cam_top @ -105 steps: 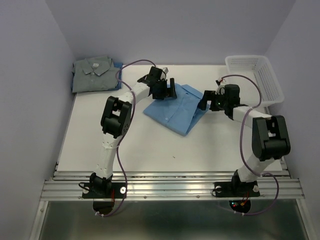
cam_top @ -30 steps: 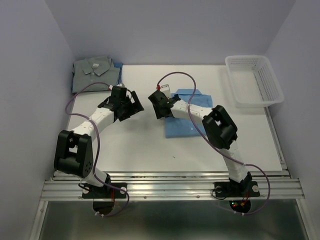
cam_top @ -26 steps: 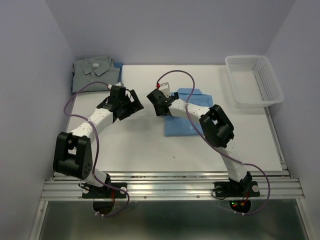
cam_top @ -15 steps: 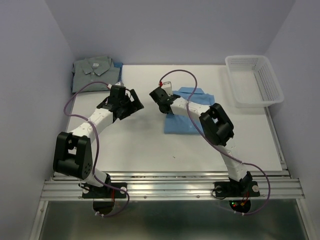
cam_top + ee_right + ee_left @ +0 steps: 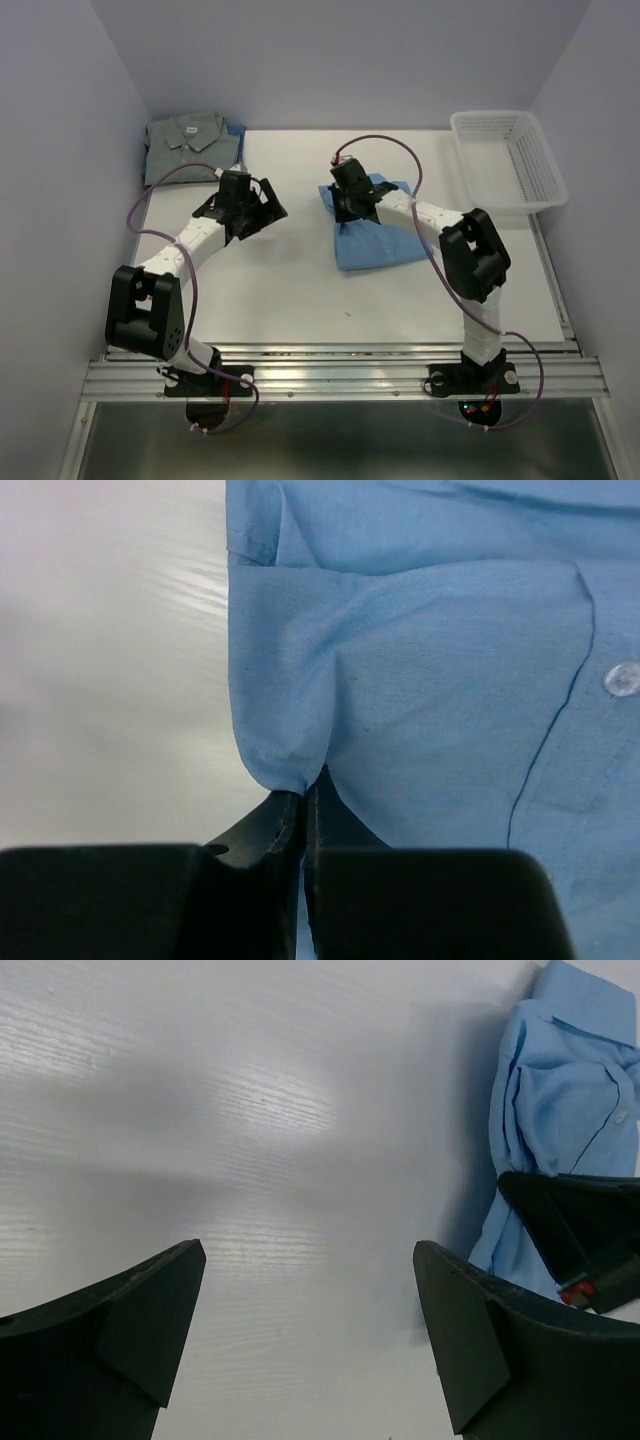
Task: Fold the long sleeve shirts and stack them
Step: Fold the shirt
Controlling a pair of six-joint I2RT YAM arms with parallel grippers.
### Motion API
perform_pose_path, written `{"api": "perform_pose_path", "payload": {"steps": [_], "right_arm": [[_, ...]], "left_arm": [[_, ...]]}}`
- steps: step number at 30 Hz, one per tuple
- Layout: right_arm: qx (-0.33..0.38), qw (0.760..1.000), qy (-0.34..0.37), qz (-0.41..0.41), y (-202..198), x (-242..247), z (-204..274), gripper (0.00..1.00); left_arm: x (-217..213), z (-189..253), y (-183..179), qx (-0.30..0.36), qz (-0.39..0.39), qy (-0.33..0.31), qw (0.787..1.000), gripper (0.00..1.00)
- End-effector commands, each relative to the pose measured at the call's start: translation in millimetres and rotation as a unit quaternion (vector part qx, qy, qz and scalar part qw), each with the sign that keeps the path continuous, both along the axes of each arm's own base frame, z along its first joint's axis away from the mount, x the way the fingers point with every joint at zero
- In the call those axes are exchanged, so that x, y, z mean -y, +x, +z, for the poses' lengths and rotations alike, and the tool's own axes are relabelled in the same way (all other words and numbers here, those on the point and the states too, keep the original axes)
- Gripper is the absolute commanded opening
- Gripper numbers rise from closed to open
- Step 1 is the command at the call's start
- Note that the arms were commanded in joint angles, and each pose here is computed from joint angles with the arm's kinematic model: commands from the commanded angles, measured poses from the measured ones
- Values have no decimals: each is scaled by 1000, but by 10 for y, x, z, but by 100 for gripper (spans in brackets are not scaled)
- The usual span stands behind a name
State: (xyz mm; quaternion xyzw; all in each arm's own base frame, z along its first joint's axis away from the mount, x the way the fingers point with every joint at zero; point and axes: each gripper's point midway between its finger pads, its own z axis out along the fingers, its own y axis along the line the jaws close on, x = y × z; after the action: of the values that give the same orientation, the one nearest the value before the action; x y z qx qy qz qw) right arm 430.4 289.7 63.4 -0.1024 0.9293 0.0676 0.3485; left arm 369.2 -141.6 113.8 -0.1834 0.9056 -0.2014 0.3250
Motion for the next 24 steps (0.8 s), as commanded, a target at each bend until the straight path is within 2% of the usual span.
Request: {"api": "perform_pose_path", "payload": {"steps": [1,2,3,4,7,8,10,11,12,13,14,15,17,20,24], "right_arm": [[76,968,201,127,-170,-707,1242,1],[83,958,236,138,-256,-758,1486,1],[83,953,249,151,-264,-781,1509,1],[88,933,300,177,-380,-894,1778,1],[78,898,383,205,-533,-1024,2162,1],[79,877,412,234,-617,-1106,2311,1],[53,855,461,231,-670,-1130,2419,1],[61,835,487,250,-666,-1133,2529,1],[32,825,513,233,-677,-1114,2469,1],[26,819,529,222,-611,-1040,2453,1],[39,799,552,234,-598,-1006,2553,1],[-2,790,577,208,-582,-971,2360,1],[10,770,604,206,-482,-848,2380,1],[6,775,614,149,-250,-593,2123,1],[0,759,644,91,-95,-258,2016,1]], "left_arm": [[-39,408,36,51,0,-11,999,99],[-89,477,17,57,4,-14,998,99],[-116,462,10,54,7,-14,998,99],[-146,553,-31,60,9,-18,998,99],[-295,777,-85,79,25,-18,996,99],[-341,841,-111,84,31,-18,996,99],[-488,1016,-173,99,50,-12,994,99],[-560,1056,-216,99,59,-4,993,99],[-628,1192,-235,115,68,0,991,99],[-675,1231,-249,118,76,8,990,99],[-737,1263,-259,120,87,17,989,99],[-789,1307,-279,120,91,24,988,99],[-794,1320,-283,117,89,25,989,99],[-769,1286,-234,107,81,23,991,99],[-675,1147,-141,89,62,10,994,99]]}}
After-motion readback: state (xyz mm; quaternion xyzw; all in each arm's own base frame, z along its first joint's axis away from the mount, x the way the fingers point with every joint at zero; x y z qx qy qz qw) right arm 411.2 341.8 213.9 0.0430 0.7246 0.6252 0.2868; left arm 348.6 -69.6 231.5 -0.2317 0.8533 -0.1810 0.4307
